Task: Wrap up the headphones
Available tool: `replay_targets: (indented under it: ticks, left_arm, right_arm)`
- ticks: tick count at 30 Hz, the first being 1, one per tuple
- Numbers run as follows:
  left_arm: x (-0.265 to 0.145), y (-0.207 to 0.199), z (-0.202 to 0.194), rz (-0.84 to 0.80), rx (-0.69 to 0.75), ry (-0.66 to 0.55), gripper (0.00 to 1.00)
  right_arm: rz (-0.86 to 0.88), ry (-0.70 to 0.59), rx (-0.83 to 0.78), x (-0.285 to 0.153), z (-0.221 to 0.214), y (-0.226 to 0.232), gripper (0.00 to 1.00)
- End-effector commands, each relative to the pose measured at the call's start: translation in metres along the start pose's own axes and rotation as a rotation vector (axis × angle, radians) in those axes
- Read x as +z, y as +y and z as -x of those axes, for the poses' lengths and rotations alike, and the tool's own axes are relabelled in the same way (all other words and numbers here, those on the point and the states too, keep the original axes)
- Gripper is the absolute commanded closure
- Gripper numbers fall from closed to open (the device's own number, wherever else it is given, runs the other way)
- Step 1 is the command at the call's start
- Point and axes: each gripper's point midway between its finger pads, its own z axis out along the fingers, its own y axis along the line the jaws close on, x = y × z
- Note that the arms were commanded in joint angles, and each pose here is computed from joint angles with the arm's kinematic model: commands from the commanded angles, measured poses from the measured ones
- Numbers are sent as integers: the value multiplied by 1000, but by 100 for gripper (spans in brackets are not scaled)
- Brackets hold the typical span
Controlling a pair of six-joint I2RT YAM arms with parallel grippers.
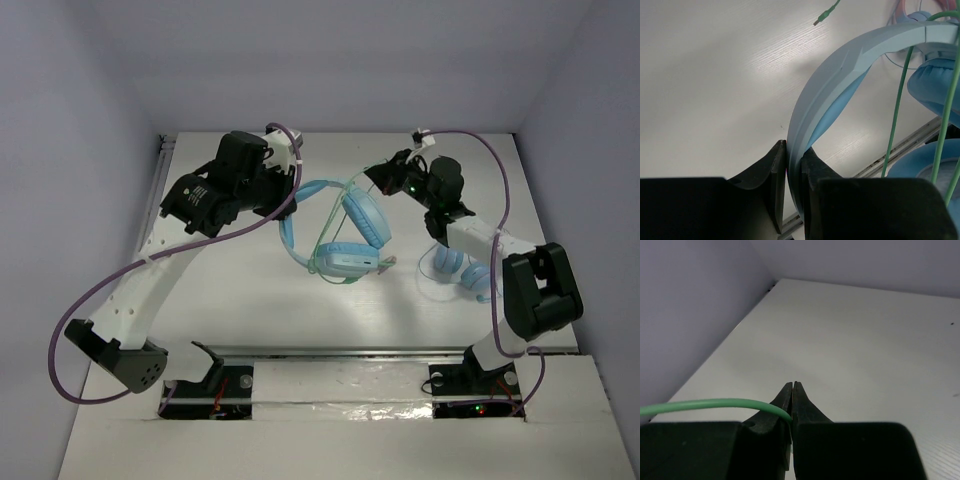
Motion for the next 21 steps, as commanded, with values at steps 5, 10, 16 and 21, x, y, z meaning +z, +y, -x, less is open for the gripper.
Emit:
replay_targets:
  ticks: [5, 10, 16, 21]
  left_arm:
    - [-13, -11, 20, -51, -4, -106, 100]
    - [-27, -15, 38, -109, -21, -181, 100]
    - [-42, -5, 86, -93, -82, -337, 100]
    - [-22, -4, 110, -108, -193, -417, 100]
  right_arm:
    - [-139, -108, 23, -10, 39, -34, 100]
    - [-113, -34, 33, -4, 27, -32, 100]
    - [25, 93, 110, -8, -27, -5, 100]
    - [117, 157, 162, -15, -51, 33, 100]
